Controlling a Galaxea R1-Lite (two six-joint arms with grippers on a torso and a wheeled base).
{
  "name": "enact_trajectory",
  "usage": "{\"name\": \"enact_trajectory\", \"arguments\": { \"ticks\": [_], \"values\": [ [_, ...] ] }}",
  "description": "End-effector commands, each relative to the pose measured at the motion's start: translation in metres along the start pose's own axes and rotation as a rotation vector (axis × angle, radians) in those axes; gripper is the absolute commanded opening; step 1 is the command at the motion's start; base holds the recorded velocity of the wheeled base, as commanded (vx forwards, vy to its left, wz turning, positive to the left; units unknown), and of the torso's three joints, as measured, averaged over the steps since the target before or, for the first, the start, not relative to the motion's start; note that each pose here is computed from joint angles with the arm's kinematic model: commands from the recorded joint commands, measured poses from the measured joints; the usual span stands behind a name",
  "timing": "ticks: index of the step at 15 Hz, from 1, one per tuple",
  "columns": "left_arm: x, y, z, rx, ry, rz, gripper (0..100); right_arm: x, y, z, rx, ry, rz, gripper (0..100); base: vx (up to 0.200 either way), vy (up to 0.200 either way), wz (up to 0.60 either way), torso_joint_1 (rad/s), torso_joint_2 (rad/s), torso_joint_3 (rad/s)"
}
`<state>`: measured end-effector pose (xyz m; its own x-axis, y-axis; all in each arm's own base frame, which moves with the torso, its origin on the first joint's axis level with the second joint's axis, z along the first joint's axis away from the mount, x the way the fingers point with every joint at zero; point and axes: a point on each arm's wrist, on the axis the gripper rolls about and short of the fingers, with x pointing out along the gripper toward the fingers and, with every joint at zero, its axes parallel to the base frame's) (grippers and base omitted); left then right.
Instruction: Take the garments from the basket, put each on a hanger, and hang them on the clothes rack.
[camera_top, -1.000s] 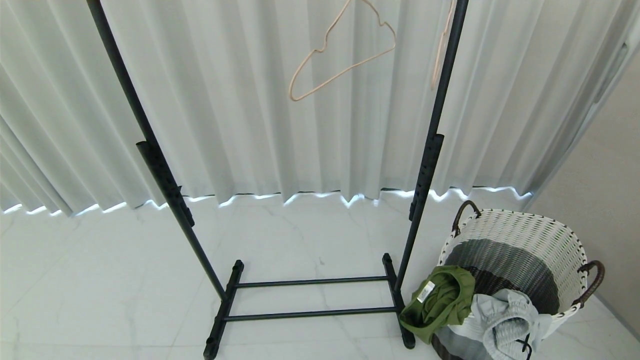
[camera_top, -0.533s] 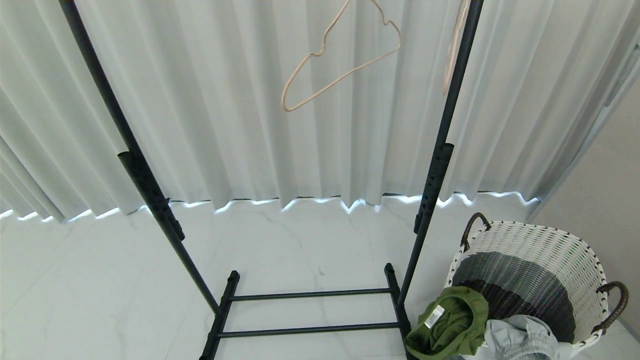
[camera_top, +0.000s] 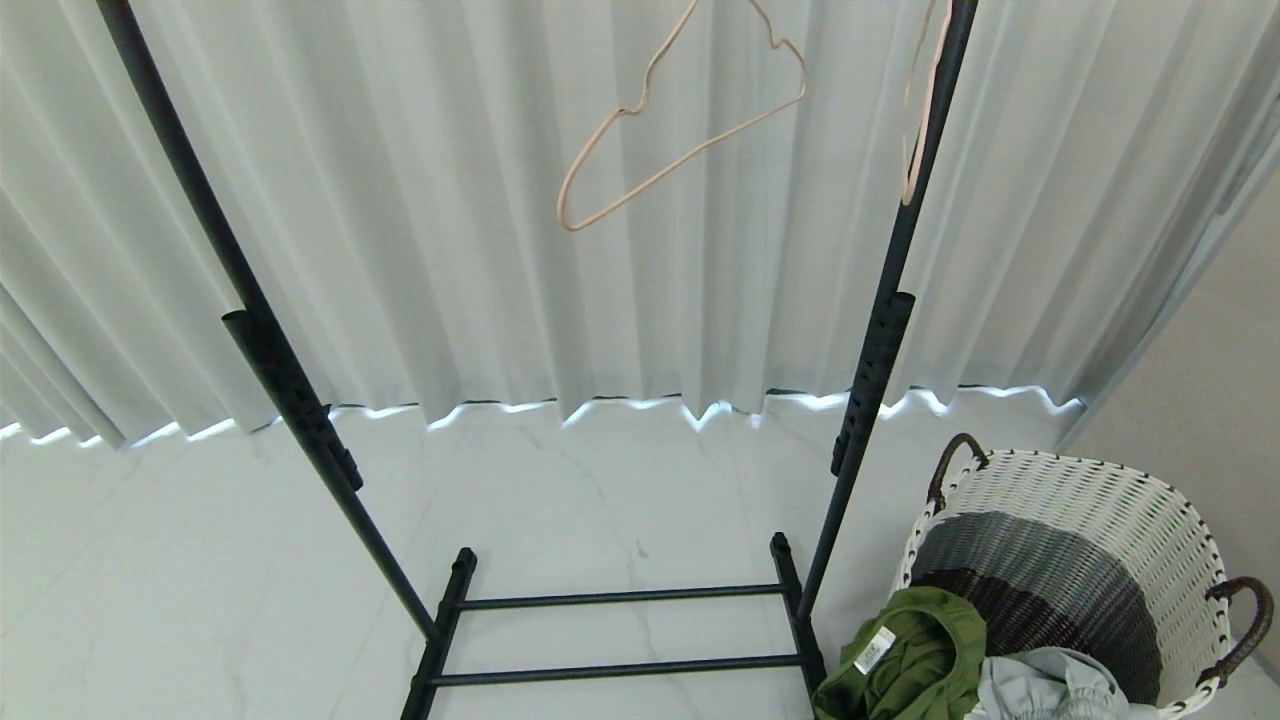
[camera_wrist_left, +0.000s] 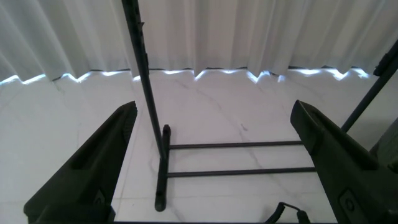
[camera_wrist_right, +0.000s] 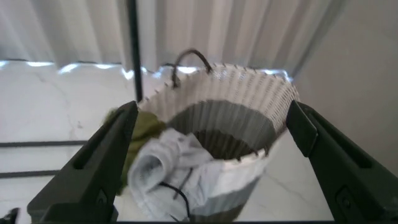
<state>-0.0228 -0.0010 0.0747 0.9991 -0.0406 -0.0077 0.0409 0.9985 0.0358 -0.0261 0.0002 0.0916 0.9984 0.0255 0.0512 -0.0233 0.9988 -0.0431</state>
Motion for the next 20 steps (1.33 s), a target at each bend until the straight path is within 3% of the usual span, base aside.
{"name": "enact_trajectory", "arguments": {
  "ticks": [1, 2, 4, 7, 8, 10, 11, 12, 17, 20],
  "values": [
    [0.0, 0.0, 0.0, 0.001, 0.0, 0.001, 100, 0.005, -0.003, 0.043, 0.006, 0.014, 0.093, 100, 0.0, 0.0, 0.0, 0.0, 0.0, 0.0],
    [0.0, 0.0, 0.0, 0.001, 0.002, 0.001, 100, 0.021, -0.003, 0.055, -0.039, 0.122, 0.151, 100, 0.0, 0.0, 0.0, 0.0, 0.0, 0.0],
    [0.0, 0.0, 0.0, -0.001, 0.0, 0.001, 100, 0.055, 0.001, 0.05, -0.198, 0.359, 0.2, 100, 0.0, 0.0, 0.0, 0.0, 0.0, 0.0],
    [0.0, 0.0, 0.0, -0.001, 0.0, 0.001, 100, 0.094, 0.006, 0.024, -0.382, 0.675, 0.309, 100, 0.0, 0.0, 0.0, 0.0, 0.0, 0.0],
    [0.0, 0.0, 0.0, -0.001, 0.0, 0.001, 100, 0.1, 0.007, 0.012, -0.428, 0.744, 0.346, 100, 0.0, 0.0, 0.0, 0.0, 0.0, 0.0],
    [0.0, 0.0, 0.0, -0.001, 0.0, 0.001, 100, 0.105, 0.008, -0.006, -0.5, 0.819, 0.4, 100, 0.0, 0.0, 0.0, 0.0, 0.0, 0.0],
    [0.0, 0.0, 0.0, -0.001, 0.0, 0.001, 100, 0.105, 0.008, -0.006, -0.5, 0.819, 0.4, 100, 0.0, 0.0, 0.0, 0.0, 0.0, 0.0],
    [0.0, 0.0, 0.0, -0.001, 0.0, 0.001, 100, 0.107, 0.009, -0.022, -0.532, 0.867, 0.433, 100, 0.0, 0.0, 0.0, 0.0, 0.0, 0.0],
    [0.0, 0.0, 0.0, -0.001, 0.0, -0.001, 100, 0.132, 0.007, -0.044, -0.499, 0.978, 0.409, 100, 0.0, 0.0, 0.0, 0.0, 0.0, 0.0],
    [0.0, 0.0, 0.0, -0.001, 0.0, -0.001, 100, 0.154, 0.003, -0.053, -0.486, 0.961, 0.361, 100, 0.0, 0.0, 0.0, 0.0, 0.0, 0.0]
  ]
}}
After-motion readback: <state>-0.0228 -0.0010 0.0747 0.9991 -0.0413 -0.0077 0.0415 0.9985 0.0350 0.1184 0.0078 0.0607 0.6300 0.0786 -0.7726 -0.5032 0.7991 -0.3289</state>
